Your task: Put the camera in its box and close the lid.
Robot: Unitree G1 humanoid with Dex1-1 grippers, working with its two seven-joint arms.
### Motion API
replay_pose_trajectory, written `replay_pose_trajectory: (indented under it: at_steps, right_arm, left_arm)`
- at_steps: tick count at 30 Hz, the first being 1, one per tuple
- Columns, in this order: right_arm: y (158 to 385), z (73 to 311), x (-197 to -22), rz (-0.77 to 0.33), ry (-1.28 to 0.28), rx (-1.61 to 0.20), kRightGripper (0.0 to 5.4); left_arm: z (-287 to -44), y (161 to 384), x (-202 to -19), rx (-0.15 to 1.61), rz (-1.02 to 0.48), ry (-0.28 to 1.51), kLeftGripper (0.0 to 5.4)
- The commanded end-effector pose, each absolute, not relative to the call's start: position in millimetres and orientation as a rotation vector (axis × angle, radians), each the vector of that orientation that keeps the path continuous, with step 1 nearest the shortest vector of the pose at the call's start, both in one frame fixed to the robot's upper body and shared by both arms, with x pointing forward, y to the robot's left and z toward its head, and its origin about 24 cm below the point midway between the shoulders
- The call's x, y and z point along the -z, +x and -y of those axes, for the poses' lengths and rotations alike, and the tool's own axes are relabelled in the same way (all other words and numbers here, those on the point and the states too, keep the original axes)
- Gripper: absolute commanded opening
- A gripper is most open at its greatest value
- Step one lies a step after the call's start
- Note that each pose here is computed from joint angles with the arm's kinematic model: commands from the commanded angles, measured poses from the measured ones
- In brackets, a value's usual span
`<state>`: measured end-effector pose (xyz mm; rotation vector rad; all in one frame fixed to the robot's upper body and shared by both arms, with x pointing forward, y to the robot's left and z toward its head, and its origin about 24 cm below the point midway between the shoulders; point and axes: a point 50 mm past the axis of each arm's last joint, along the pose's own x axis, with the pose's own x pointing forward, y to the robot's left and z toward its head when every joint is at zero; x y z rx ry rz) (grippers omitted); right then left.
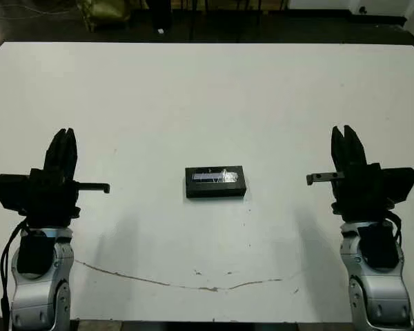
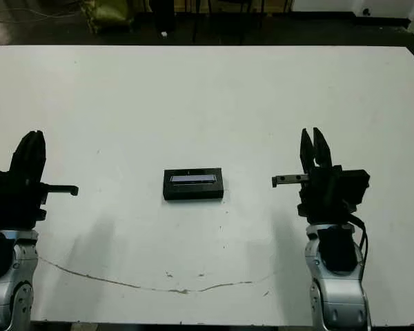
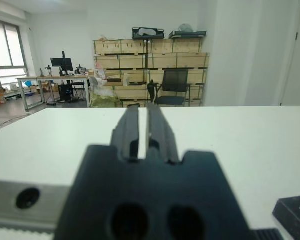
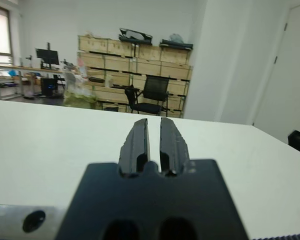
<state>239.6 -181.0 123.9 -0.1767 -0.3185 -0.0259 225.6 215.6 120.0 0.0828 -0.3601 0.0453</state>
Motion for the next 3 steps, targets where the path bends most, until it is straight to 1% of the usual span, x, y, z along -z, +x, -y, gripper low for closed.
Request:
replay_pose_trajectory:
  at_steps: [1,3]
  right_arm:
    - [235.6,179.6,-116.4,0.269,-0.181,0.043,0.00]
    - [233.6,178.8,-114.8,0.266,-0.180,0.040,0.00]
  left_arm:
    - [-214.9,226.7,-114.8,-0.048,0.319,0.084,0.03]
    - [-213.3,227.1,-114.9,-0.042,0.319,0.082,0.03]
